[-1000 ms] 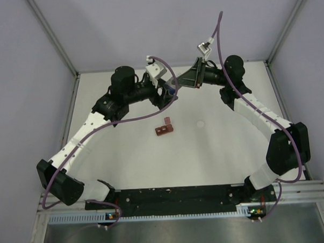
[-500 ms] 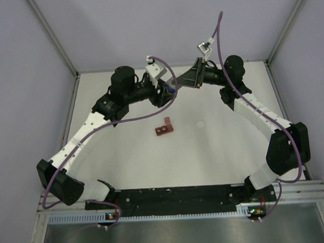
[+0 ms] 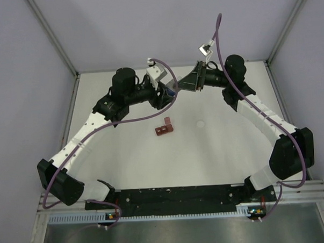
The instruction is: Sort the pills into containers
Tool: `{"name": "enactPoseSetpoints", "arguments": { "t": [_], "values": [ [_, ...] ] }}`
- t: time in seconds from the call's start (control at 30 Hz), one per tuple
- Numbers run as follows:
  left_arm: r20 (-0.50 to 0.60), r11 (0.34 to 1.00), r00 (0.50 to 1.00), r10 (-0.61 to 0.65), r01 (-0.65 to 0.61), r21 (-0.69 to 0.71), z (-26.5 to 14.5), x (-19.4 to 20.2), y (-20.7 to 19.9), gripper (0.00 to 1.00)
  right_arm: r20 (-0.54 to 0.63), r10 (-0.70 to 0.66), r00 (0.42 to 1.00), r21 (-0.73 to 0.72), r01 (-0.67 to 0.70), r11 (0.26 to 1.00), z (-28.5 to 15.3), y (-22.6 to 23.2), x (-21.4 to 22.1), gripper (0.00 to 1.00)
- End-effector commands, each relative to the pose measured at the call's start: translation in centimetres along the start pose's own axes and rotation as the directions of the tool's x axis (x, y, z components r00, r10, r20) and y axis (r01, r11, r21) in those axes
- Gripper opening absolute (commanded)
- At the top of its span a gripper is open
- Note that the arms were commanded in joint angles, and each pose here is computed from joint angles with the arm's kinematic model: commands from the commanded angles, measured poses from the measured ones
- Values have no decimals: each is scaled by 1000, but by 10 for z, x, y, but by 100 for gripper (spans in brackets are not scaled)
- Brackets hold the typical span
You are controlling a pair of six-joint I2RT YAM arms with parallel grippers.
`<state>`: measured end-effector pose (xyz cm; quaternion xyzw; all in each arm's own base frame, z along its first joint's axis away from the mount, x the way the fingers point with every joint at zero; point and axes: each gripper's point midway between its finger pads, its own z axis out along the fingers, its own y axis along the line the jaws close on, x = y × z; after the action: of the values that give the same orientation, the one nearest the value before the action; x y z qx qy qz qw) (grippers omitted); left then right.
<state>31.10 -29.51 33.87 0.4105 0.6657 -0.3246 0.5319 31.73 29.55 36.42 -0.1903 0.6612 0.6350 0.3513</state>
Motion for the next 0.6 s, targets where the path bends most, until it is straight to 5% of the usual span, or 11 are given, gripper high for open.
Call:
{"name": "enactPoseSetpoints", "arguments": {
  "t": [0.0, 0.13, 0.57],
  "values": [
    [85, 999, 996, 40, -40, -9, -13, -25, -1, 0, 27, -107, 994, 18, 107, 994, -8, 13, -7, 74],
    [83, 999, 996, 45, -43, -19, -17, -22, 0, 0, 26, -129, 991, 38, 128, 991, -12, 11, -7, 89],
    [50, 990, 998, 44, -37, -136, -45, 13, 20, 0, -2, -393, 919, 247, 381, 891, -41, -14, -18, 99]
  ]
}}
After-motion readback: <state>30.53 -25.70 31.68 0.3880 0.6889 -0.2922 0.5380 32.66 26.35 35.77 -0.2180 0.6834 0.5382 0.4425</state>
